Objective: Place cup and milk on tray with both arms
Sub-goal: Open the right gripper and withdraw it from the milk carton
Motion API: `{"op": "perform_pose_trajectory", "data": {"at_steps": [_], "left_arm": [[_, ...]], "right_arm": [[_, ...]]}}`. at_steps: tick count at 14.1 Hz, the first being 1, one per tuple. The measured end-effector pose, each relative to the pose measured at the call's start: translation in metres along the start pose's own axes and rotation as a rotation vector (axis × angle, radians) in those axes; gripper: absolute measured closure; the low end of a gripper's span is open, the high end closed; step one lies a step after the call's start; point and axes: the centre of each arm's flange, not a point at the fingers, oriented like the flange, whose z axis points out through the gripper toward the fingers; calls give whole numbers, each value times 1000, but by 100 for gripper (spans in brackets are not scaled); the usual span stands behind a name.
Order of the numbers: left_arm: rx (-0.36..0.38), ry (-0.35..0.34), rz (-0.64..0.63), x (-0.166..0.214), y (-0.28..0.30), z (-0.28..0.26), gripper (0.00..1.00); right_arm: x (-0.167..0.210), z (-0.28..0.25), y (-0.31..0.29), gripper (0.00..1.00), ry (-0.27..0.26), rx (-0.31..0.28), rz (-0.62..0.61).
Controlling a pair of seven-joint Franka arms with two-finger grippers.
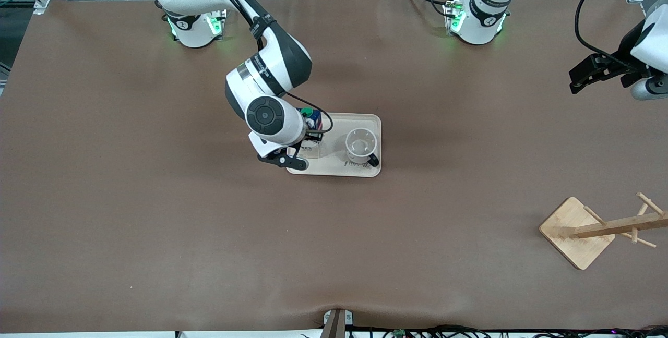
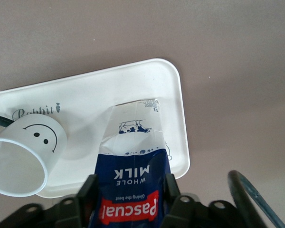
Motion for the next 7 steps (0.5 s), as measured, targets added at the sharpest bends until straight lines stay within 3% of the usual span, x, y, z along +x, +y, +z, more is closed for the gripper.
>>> {"op": "perform_pose_trajectory", "data": {"at_steps": [3, 7], "left_arm": [[-10, -5, 13, -1, 5, 2, 0], [-22, -7, 27, -2, 13, 2, 0]], "right_arm": [[0, 0, 1, 2, 2, 0, 7], [2, -56, -4, 0, 79, 81, 2]]}}
